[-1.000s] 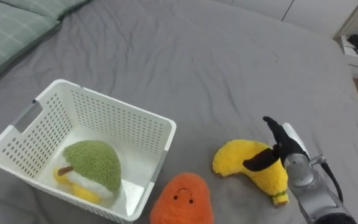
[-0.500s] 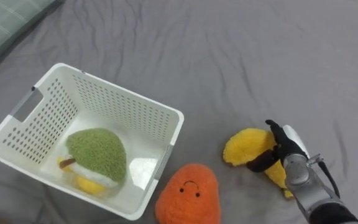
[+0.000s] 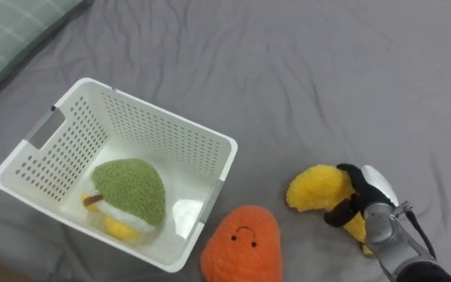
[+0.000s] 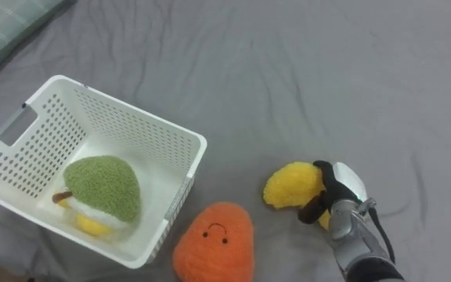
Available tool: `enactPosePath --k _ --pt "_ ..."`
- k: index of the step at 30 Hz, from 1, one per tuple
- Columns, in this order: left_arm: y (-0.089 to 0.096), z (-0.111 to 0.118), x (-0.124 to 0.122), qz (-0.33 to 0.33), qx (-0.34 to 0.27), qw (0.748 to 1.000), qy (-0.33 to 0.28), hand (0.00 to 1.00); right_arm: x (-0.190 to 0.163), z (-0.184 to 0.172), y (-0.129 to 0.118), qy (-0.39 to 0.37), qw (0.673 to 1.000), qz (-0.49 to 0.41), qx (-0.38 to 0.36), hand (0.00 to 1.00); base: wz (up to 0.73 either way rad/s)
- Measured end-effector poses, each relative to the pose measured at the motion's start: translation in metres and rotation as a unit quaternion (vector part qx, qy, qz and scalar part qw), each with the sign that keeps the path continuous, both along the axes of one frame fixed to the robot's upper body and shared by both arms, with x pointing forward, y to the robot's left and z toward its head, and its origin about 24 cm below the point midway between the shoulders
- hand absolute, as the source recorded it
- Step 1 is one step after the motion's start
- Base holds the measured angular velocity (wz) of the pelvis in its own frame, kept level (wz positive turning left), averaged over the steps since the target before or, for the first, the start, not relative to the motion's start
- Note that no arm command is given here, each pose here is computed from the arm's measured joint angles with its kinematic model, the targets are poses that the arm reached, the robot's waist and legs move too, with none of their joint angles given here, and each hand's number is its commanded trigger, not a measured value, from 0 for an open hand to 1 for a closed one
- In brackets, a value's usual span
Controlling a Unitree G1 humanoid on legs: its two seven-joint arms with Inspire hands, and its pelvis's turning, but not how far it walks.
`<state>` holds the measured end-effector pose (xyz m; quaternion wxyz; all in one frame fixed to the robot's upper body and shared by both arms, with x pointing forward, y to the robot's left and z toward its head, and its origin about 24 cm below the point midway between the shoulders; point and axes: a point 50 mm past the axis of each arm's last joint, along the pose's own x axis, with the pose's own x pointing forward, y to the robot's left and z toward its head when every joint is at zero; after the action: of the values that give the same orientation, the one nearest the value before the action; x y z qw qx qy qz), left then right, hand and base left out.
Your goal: Collect toys from the bed
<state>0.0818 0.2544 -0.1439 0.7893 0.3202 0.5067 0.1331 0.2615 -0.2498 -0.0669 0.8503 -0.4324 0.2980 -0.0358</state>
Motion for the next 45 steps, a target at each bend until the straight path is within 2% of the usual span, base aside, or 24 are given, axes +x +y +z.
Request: enactPosePath --k 32,38,45 --pt "0.001 -0.002 -0.01 0.003 -0.01 1.0 0.016 0.0 -0.02 -0.013 -0.009 0.032 0.999 -0.012 -0.005 1.0 0.01" --pt "0.002 -0.003 -0.021 0.009 -0.008 1.0 0.025 0.0 -0.003 0.008 -0.003 -0.028 1.0 0.007 0.002 1.0 -0.06" --pt "0.004 0.0 -0.01 0.029 -0.014 0.999 -0.004 0.0 0.01 0.055 0.007 -0.15 0.987 0.048 0.016 1.0 -0.09"
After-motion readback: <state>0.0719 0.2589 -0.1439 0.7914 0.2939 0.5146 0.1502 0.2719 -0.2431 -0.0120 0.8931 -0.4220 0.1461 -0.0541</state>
